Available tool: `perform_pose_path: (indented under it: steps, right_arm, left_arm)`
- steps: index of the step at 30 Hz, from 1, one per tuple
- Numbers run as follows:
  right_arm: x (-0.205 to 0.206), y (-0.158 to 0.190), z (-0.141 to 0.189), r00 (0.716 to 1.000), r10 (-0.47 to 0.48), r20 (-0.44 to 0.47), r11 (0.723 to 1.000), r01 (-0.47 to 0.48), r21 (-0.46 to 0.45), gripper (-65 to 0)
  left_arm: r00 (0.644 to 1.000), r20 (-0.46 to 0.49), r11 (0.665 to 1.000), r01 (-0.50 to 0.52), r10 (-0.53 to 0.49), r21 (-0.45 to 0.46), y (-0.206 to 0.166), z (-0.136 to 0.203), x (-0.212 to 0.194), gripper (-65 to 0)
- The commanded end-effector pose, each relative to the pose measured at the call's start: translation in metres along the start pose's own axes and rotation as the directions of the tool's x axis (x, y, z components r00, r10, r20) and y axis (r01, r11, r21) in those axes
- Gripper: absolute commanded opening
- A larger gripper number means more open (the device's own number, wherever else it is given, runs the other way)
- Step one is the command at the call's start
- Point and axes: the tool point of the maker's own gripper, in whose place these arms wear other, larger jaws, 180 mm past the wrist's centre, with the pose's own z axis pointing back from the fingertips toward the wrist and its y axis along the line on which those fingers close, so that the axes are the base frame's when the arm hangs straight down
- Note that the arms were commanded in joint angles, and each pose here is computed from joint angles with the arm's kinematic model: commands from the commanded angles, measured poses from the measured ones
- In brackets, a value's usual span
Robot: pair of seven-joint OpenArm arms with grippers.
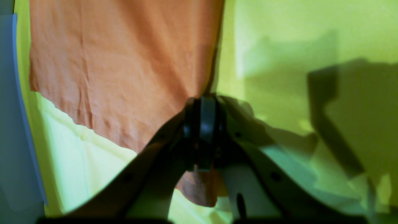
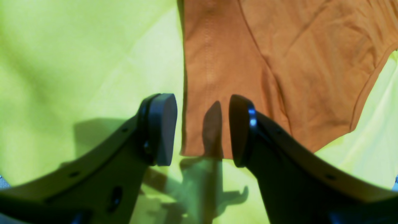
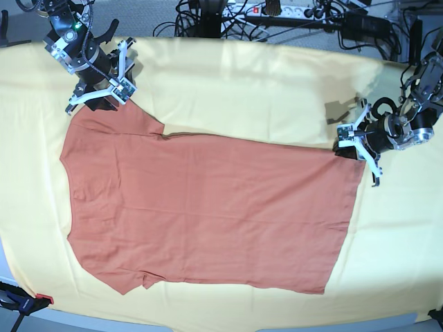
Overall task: Fold the T-shirt properly
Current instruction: 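Grasp the shirt corners with both grippers and pull them apart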
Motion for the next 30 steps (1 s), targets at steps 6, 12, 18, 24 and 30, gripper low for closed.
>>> perform_pose_path:
  steps: [6,12,18,24,30]
  right_arm:
    - [0.000,0.008,0.004,0.999,0.034,0.004,0.998,-0.035,0.051,-33.5]
    - [-0.013,-0.004,0.000,0.999,0.004,-0.045,1.000,-0.005,-0.020,-33.5]
    - [-0.028,-0.020,-0.002,0.994,0.009,-0.105,0.994,-0.020,-0.105,-39.7]
    - [-0.030,-0.037,0.002,0.992,0.035,-0.122,0.981,-0.057,-0.184,-65.0]
    - [-0.028,-0.062,0.021,0.982,0.135,-0.135,0.958,-0.164,-0.234,-65.0]
  left_arm:
    - [1.000,-0.019,1.000,0.008,-0.008,-0.002,0.004,0.007,-0.006,-65.0]
    - [1.000,-0.019,1.000,0.008,-0.008,-0.002,0.004,0.007,-0.006,-65.0]
    - [1.000,-0.019,1.000,0.008,-0.008,-0.002,0.004,0.007,-0.006,-65.0]
    - [1.000,-0.026,1.000,0.012,-0.012,0.009,0.008,0.009,-0.009,-65.0]
    - [0.999,-0.013,0.998,0.034,-0.033,0.045,0.027,0.022,-0.003,-65.0]
